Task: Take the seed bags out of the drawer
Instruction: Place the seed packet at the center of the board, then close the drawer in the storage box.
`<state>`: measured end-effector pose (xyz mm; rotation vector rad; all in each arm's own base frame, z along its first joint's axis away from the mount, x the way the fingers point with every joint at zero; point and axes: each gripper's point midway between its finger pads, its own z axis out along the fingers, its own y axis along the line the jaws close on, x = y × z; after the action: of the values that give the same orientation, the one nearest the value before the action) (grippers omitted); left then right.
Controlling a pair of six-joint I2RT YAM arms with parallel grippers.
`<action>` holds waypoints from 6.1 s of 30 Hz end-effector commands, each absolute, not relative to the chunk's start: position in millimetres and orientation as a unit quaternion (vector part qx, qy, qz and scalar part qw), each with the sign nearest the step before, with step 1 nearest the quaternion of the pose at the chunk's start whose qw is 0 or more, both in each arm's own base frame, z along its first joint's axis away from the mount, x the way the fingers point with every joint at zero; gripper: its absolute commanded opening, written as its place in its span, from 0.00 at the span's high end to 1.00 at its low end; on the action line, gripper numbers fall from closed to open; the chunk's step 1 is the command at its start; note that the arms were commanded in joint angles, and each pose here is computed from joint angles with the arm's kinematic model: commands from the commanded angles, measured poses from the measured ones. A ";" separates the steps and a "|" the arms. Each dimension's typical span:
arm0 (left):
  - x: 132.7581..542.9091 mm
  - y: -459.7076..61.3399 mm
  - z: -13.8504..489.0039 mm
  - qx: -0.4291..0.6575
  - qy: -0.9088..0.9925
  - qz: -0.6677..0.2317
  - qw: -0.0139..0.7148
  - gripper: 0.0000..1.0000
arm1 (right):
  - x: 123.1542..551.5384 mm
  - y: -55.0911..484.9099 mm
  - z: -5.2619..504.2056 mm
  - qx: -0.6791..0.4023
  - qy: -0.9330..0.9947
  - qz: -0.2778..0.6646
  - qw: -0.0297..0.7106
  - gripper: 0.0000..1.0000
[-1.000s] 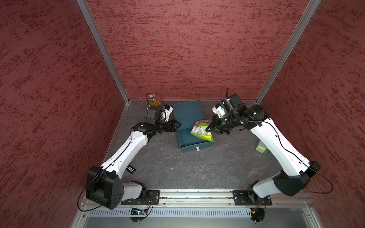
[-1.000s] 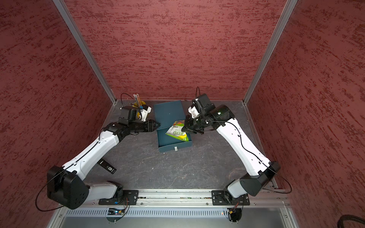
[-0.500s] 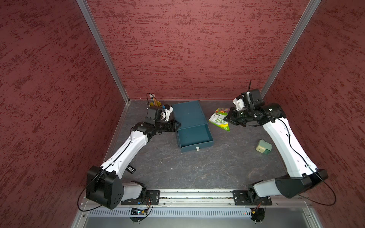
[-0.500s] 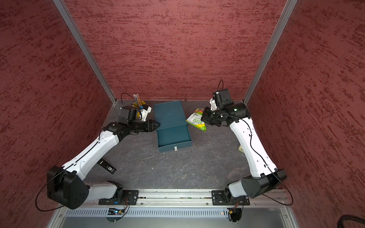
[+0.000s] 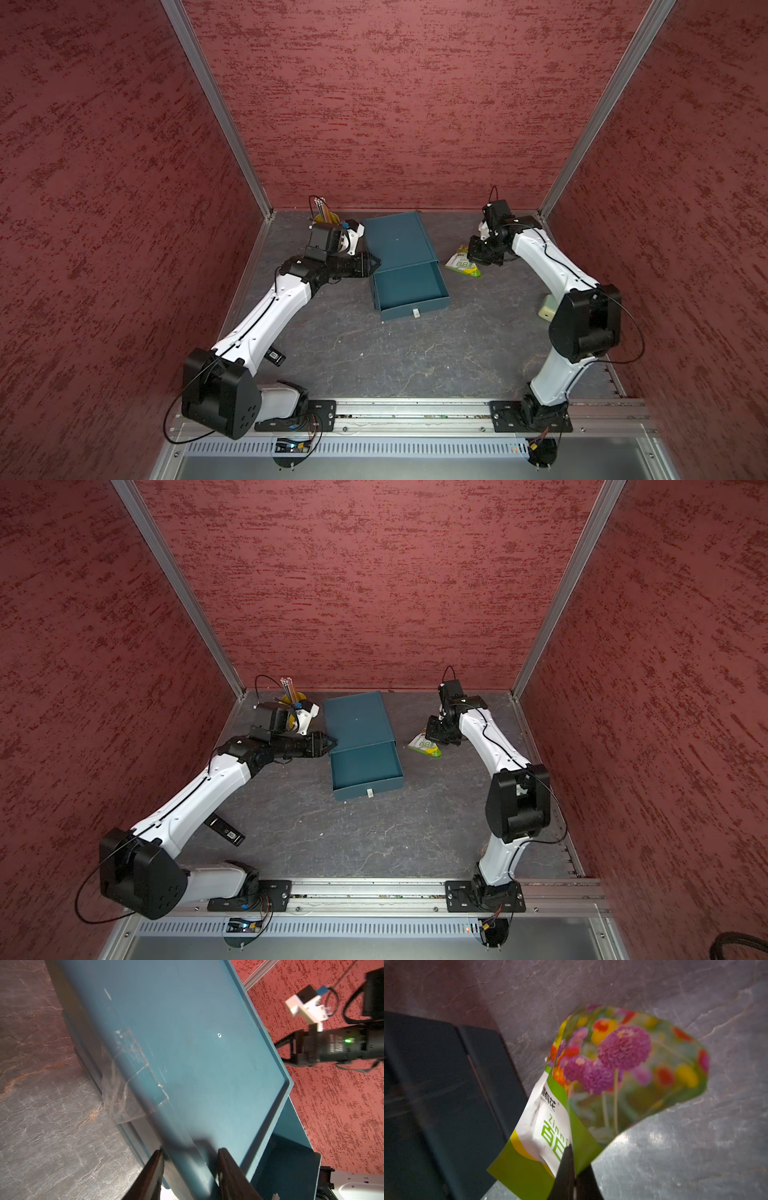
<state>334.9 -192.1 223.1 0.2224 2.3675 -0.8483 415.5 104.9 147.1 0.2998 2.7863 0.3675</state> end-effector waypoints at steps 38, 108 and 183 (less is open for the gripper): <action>321.6 -184.7 171.9 0.091 0.931 -0.270 0.227 0.57 | 294.8 152.4 230.5 0.027 0.943 0.209 0.256 0.01; 302.3 -184.4 173.1 0.107 0.931 -0.278 0.209 0.60 | 299.4 333.6 220.1 -0.051 0.853 0.185 0.485 0.23; 303.7 -181.2 158.3 0.106 0.939 -0.266 0.191 0.61 | 230.6 310.3 152.5 0.081 0.882 0.322 0.333 0.01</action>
<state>336.3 -191.6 224.1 0.2738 2.3851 -0.8121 230.6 300.4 151.9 0.1622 2.3289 0.7552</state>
